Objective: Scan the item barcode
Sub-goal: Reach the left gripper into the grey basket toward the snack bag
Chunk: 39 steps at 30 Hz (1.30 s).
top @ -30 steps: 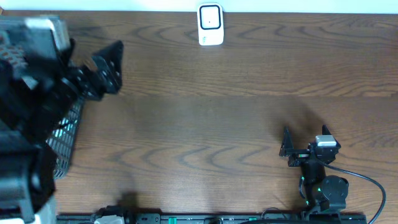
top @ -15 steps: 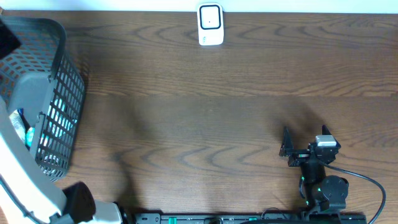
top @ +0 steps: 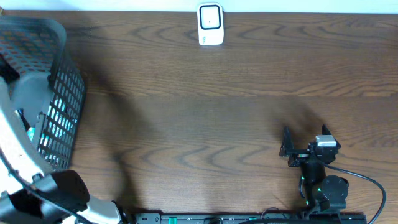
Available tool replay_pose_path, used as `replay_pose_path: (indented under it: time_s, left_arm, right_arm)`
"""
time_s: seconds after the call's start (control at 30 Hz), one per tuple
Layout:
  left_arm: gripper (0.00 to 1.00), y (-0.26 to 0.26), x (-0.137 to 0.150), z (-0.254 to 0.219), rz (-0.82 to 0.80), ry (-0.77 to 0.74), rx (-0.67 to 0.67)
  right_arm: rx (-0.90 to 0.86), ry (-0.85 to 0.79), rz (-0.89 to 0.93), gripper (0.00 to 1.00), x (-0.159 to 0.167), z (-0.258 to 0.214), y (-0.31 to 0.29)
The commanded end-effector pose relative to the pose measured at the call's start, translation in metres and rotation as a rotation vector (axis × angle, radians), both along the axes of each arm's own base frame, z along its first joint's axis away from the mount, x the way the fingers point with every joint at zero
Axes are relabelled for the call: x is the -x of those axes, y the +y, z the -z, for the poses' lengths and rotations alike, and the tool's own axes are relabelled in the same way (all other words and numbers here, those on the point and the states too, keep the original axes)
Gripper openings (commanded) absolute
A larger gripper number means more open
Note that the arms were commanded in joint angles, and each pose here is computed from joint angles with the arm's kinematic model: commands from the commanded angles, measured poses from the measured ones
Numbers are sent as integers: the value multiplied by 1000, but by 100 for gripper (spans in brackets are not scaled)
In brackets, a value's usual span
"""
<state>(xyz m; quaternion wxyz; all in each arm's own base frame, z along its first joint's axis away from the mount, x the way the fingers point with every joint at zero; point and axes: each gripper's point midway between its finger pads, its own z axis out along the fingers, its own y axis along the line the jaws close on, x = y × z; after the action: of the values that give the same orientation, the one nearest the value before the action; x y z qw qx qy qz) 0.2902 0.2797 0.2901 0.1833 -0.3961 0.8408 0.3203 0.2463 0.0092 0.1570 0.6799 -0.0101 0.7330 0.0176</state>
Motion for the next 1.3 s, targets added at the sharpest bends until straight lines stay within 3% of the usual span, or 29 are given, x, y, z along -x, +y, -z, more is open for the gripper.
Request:
replay_pose_path:
  time_s: [0.0,0.23,0.4,0.57,0.77,1.27]
  left_arm:
    - [98,14,21,18,-101,112,-85]
    - [97,23,25,70,-177,84,-58]
    - [97,6,-3,114,-90,-56,156]
    - [98,17,-13,122,-92,-117,122]
    - [98,37,-3,123,-200,-87,3]
    - [98,55,18,204,-301,165,2]
  right_arm:
    - [-10,2,5,99,0,1,-1]
    - [-10,2,5,99,0,1,-1]
    - [-10,2,5,99,0,1,-1]
    - [-10,2,5,99,0,1,-1]
    - [-10,2,5,99,0,1,-1]
    - [-10,2,5,99,0,1,-1]
